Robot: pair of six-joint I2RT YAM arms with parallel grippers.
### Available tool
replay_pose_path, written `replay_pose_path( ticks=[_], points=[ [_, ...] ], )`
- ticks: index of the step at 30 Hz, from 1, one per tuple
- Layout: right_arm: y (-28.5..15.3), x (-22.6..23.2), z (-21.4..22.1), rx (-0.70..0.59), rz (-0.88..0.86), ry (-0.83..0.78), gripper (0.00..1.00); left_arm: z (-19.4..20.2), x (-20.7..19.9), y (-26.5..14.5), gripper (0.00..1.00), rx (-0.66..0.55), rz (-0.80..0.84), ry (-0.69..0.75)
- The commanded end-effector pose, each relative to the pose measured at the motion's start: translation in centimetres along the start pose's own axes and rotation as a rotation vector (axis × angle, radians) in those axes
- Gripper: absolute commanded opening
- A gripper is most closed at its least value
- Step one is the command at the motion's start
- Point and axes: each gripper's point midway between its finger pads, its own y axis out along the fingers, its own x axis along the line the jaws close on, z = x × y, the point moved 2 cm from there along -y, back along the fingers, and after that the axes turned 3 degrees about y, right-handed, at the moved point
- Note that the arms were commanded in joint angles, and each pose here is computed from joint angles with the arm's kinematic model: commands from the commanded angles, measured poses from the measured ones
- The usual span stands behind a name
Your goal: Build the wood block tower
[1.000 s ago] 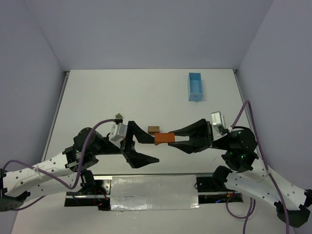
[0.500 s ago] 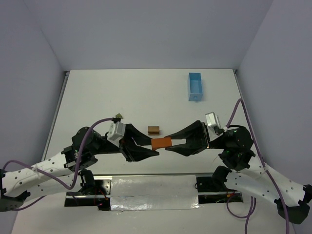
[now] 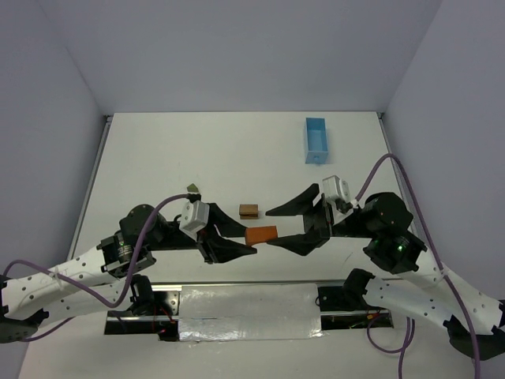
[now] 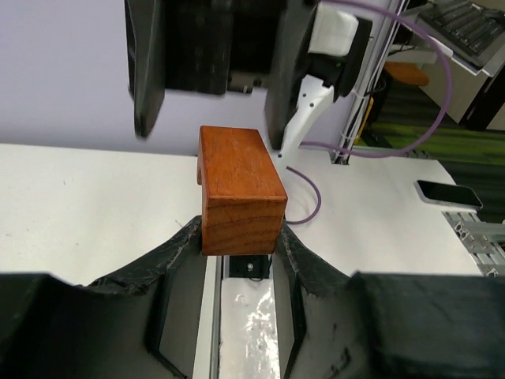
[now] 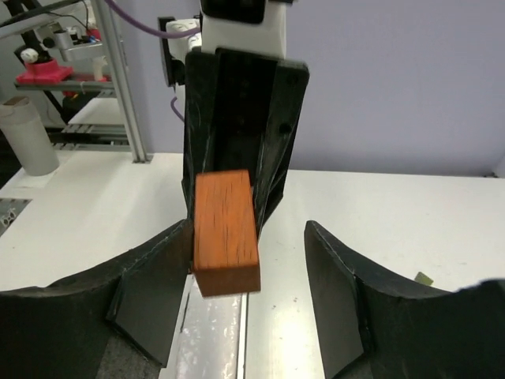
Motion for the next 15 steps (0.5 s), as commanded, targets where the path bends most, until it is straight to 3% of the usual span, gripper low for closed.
replay_pose_path(
  ticks=[1,15],
  points=[
    [-0.2,0.6,-1.1,0.067,-0.026,-0.037,0.68,-1.3,-0.5,-0.2,0.00,-0.029,0.021,0.048],
    [-0.2,1.3,1.1,0.143,-0.104,-0.053,0.64,-0.7,-0.5,0.2,0.00,0.004,0.041,0.039]
  ],
)
